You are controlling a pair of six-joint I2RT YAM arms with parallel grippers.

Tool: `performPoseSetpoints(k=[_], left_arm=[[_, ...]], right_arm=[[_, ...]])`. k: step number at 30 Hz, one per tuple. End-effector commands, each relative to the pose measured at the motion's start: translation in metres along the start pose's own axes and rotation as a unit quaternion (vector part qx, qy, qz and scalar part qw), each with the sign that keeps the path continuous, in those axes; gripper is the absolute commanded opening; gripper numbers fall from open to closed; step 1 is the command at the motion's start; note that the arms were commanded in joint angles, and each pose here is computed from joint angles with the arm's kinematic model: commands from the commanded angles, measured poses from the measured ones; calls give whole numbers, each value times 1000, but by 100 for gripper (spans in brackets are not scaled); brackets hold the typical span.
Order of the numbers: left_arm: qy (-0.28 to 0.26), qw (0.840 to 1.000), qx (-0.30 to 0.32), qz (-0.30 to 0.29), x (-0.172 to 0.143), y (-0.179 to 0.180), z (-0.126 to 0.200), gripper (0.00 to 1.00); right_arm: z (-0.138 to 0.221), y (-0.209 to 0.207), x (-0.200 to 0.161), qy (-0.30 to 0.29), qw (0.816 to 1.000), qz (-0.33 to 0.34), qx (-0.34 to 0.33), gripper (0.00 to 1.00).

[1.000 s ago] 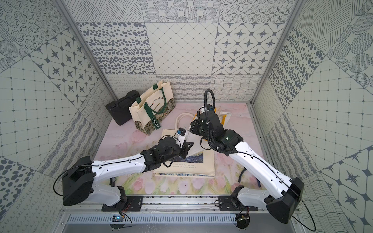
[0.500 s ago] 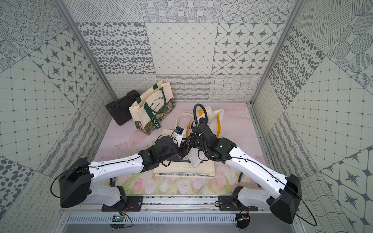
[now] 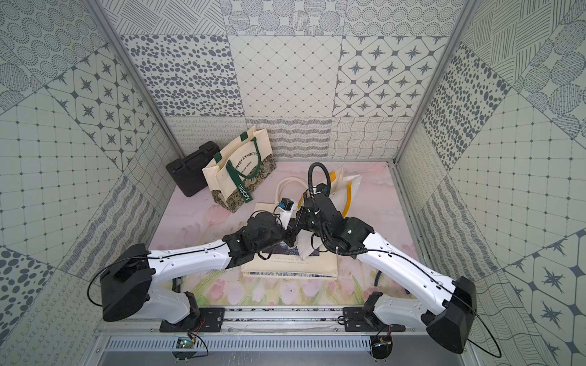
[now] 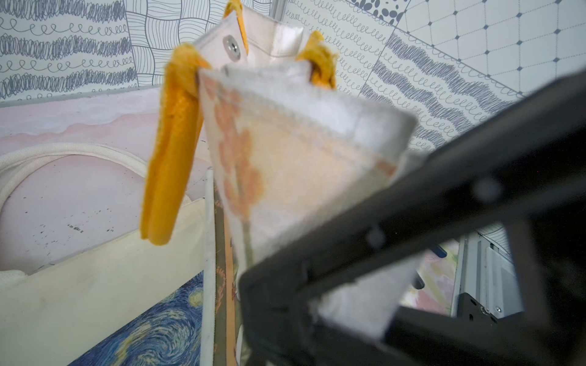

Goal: Put away the canvas bag
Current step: Place the canvas bag at the center of the board.

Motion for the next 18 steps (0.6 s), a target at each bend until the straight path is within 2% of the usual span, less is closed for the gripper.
performPoseSetpoints(k=[1,4,8,12,16,18], left_arm=[[-20,1000,13,6,6,2,1,0],[-21,1000,6,2,4,2,5,0],[-16,1000,12,0,0,4,10,0],[-13,1000,12,7,-6,7,15,0],[-11,1000,12,11,-10,8,17,0],[-10,1000,12,10,-12,8,18,0]], right_arm=[[20,11,8,-23,999,-10,44,3],[19,6,6,-28,999,-12,30,11],[23,-3,4,-41,999,-10,-2,28],[21,-8,3,-46,999,-4,-1,44],[16,-14,2,-46,999,-17,16,54],[17,-17,7,-50,998,-23,13,55]])
Point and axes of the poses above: each gripper's point midway between its finger pads, its own z axis back along the fingers, its own y axis along the line the jaws close on, x = y × z, the point moved 10 cm from there along z, back along the fingers, and after that the axes turned 6 degrees about z, right-handed, at the moved point
